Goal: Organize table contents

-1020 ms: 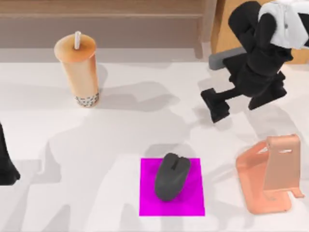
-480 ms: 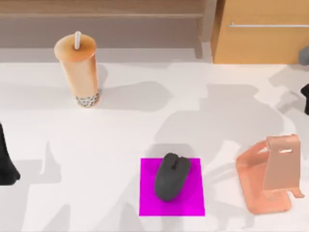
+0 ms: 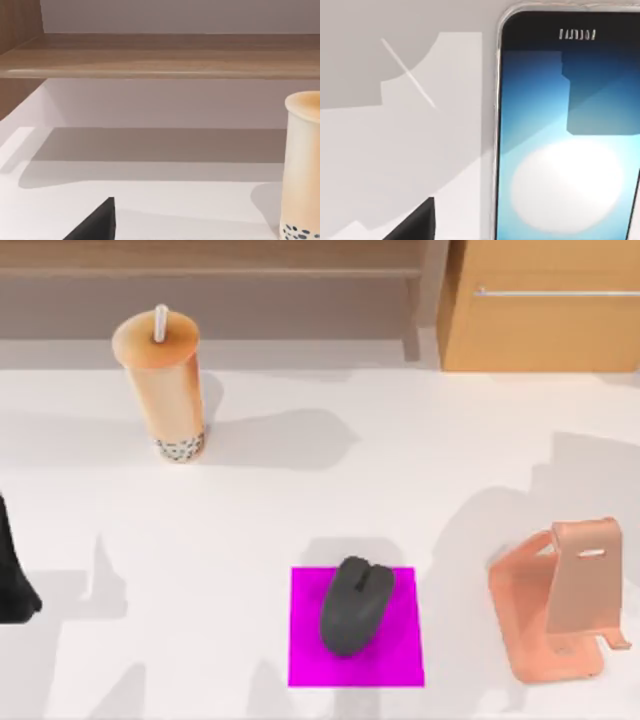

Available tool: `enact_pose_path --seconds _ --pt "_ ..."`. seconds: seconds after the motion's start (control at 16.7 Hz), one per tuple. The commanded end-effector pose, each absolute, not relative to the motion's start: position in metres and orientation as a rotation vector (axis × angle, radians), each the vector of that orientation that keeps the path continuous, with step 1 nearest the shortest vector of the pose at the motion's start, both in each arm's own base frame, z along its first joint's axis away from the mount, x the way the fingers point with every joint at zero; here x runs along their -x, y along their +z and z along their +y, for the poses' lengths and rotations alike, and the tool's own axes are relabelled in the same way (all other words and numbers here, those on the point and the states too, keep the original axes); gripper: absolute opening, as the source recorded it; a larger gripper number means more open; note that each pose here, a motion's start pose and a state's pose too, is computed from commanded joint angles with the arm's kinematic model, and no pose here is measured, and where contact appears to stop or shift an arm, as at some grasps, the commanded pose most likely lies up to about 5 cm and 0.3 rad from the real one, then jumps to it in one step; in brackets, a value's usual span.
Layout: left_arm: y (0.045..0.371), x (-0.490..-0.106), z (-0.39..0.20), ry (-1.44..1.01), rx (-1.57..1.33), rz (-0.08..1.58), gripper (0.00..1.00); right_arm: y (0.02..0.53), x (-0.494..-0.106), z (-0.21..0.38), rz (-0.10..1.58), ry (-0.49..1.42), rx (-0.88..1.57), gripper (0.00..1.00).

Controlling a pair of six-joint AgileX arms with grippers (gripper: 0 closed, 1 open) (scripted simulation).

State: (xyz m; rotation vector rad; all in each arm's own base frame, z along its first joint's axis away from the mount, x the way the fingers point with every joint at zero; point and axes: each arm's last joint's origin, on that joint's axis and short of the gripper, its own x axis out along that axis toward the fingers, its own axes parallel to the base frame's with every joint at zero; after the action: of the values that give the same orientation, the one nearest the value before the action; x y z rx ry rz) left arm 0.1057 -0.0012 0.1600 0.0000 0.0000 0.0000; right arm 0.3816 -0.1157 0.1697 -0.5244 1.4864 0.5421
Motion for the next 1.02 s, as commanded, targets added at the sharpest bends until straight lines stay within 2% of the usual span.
enact_pose_path --seconds 0.6,1.02 --pt "0.16 -0.106 -0.001 0.0 0.0 0.0 1.0 0.171 -0.375 -0.126 1.505 0.532 0.529 1.0" --pt "0.16 -0.106 -0.001 0.0 0.0 0.0 1.0 0.112 -0.375 -0.127 1.501 0.525 0.53 1.0"
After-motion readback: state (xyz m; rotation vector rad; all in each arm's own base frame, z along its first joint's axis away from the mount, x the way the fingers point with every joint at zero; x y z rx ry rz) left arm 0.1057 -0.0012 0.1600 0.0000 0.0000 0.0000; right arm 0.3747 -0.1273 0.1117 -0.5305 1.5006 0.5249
